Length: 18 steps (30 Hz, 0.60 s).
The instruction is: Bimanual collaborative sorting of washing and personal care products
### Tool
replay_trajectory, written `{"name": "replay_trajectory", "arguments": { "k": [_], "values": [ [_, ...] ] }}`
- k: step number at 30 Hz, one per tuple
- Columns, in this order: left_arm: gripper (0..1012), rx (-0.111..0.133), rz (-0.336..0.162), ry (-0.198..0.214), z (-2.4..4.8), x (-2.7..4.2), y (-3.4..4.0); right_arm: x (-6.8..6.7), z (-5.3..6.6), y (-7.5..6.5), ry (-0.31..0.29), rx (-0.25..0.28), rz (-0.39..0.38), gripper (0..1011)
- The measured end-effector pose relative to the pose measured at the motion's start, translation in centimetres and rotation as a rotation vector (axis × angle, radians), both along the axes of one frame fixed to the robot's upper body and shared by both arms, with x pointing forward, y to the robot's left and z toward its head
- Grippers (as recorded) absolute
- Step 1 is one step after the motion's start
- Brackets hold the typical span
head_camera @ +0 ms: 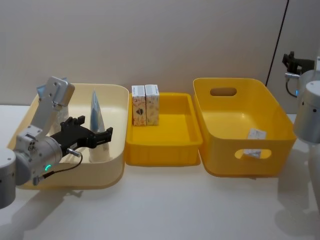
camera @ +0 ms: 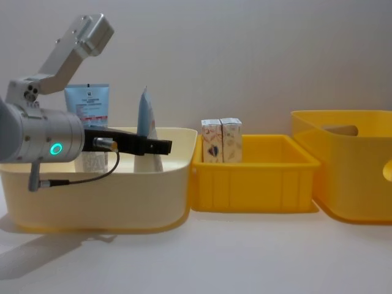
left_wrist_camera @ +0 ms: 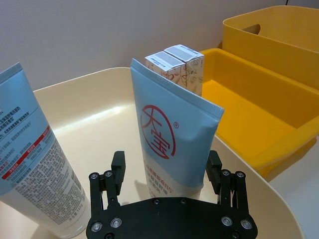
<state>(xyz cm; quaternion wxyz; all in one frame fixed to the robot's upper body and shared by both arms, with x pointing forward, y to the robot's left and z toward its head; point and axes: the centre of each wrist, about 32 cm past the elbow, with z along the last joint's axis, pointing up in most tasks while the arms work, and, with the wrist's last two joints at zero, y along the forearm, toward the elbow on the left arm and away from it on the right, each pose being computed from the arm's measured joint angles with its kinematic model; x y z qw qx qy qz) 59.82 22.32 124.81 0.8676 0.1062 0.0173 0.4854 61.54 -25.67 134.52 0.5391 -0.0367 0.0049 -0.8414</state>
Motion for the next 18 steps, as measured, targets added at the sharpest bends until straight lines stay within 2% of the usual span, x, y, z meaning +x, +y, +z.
{"name": "replay_trajectory", "arguments": {
  "k": [3, 6, 18],
  "values": [
    [999, 0.003, -0.002, 0.003, 0.07, 0.09, 0.02, 0.0, 0.0, 0.0, 0.0, 0.0, 0.0, 1001],
    [955, 0.006, -0.005, 0.008, 0.16, 0.21, 0.05, 0.0, 0.0, 0.0, 0.0, 0.0, 0.0, 1001],
    [603, 0.012, -0.01, 0.014, 0.31, 0.41, 0.11, 0.0, 0.0, 0.0, 0.0, 0.0, 0.0, 1001]
  ]
}}
